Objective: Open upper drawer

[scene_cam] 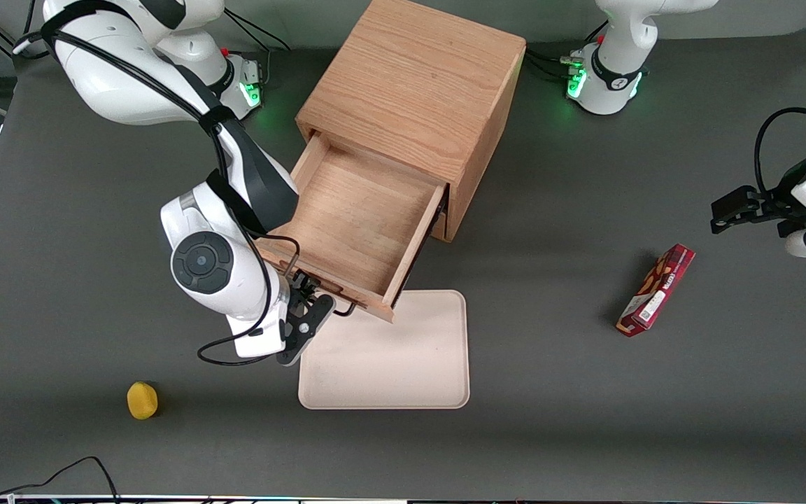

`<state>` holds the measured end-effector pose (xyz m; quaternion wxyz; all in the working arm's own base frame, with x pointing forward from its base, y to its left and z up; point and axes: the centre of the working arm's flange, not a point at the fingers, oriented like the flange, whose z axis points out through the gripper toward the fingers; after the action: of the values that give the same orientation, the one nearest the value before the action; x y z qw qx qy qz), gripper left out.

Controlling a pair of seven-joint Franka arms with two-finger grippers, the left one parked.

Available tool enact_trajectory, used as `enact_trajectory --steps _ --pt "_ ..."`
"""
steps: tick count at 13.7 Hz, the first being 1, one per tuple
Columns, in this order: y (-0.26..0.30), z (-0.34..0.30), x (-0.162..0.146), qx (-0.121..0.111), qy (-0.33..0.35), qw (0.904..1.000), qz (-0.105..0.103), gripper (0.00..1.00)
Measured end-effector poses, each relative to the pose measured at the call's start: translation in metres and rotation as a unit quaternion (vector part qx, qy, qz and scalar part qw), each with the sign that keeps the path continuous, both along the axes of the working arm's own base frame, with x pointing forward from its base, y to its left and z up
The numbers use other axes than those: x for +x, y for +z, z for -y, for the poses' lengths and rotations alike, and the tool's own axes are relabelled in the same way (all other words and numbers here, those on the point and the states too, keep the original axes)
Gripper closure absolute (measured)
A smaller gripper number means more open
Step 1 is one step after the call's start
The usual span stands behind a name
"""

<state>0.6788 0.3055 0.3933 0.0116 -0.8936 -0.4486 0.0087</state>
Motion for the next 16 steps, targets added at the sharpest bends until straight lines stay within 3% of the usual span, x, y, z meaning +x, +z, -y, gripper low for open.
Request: enact_trajectory --steps 11,16 --pt "0.078 0.011 -0.026 -0.034 0.000 0.9985 -0.043 0.00" --pt "0.174 0.077 -0.039 -0.004 -0.051 0.9984 -0.025 0.00"
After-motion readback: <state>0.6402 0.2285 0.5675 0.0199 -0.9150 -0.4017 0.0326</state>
